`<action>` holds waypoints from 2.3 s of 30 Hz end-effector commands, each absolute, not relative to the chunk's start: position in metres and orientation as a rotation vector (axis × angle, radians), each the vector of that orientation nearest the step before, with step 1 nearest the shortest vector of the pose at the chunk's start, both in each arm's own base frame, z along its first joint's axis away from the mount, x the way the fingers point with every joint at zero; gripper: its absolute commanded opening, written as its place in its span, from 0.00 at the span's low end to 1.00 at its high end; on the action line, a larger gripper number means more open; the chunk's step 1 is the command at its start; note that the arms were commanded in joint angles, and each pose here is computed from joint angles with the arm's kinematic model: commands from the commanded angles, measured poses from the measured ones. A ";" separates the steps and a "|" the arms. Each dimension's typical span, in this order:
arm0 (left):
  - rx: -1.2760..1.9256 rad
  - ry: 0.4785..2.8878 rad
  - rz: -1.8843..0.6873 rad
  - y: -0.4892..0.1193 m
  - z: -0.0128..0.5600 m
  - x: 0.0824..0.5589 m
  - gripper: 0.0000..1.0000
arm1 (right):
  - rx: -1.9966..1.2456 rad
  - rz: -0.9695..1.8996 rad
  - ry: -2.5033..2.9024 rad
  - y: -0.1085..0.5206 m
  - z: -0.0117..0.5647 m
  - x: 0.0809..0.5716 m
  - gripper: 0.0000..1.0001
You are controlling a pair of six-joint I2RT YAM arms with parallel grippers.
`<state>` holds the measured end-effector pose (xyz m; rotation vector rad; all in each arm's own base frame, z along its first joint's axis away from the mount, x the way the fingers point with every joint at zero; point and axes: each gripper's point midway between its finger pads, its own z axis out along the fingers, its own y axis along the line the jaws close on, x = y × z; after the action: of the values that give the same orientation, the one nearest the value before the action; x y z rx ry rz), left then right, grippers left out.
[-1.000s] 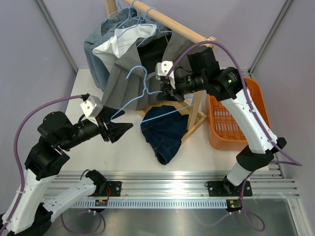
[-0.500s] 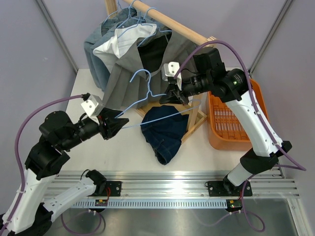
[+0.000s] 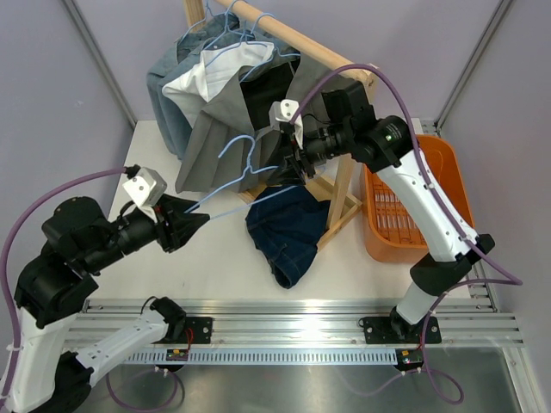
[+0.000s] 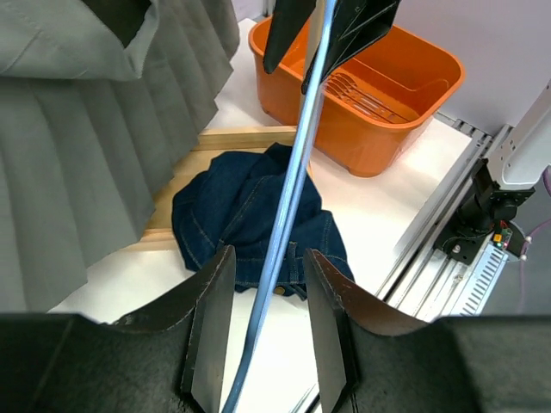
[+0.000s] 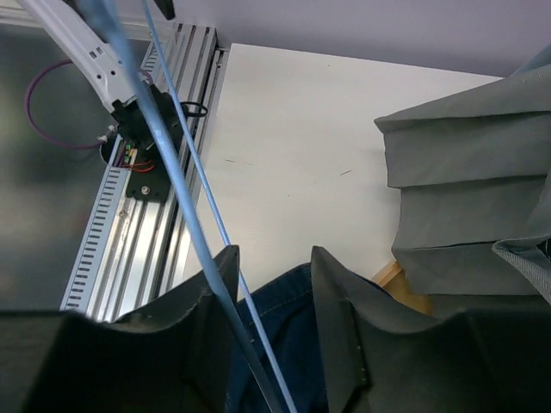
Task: Remove the skirt from the hanger
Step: Place the hanger at the clothesline.
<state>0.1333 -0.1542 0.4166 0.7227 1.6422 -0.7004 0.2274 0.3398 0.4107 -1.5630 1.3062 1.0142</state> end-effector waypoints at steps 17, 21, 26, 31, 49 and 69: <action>0.771 1.663 -0.736 -0.162 0.412 0.130 0.00 | -1.481 0.926 1.247 0.348 0.440 0.250 0.70; 0.767 1.654 -0.766 -0.168 0.412 0.132 0.00 | -1.486 0.930 1.257 0.349 0.436 0.251 0.73; 0.738 1.656 -0.777 -0.170 0.406 0.136 0.00 | -1.534 0.972 1.216 0.349 0.435 0.240 0.65; 0.737 1.627 -0.786 -0.175 0.408 0.140 0.00 | -1.596 1.014 1.173 0.345 0.433 0.226 0.13; 0.738 1.590 -0.772 -0.177 0.419 0.146 0.74 | -1.639 1.015 1.108 0.337 0.431 0.211 0.00; 0.798 1.654 -0.764 -0.178 0.403 0.143 0.00 | -1.624 1.004 1.142 0.337 0.424 0.215 0.05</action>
<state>0.1450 -0.1742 0.3853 0.7846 1.7132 -0.7410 0.2232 0.3408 0.4062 -1.6405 1.2062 1.0248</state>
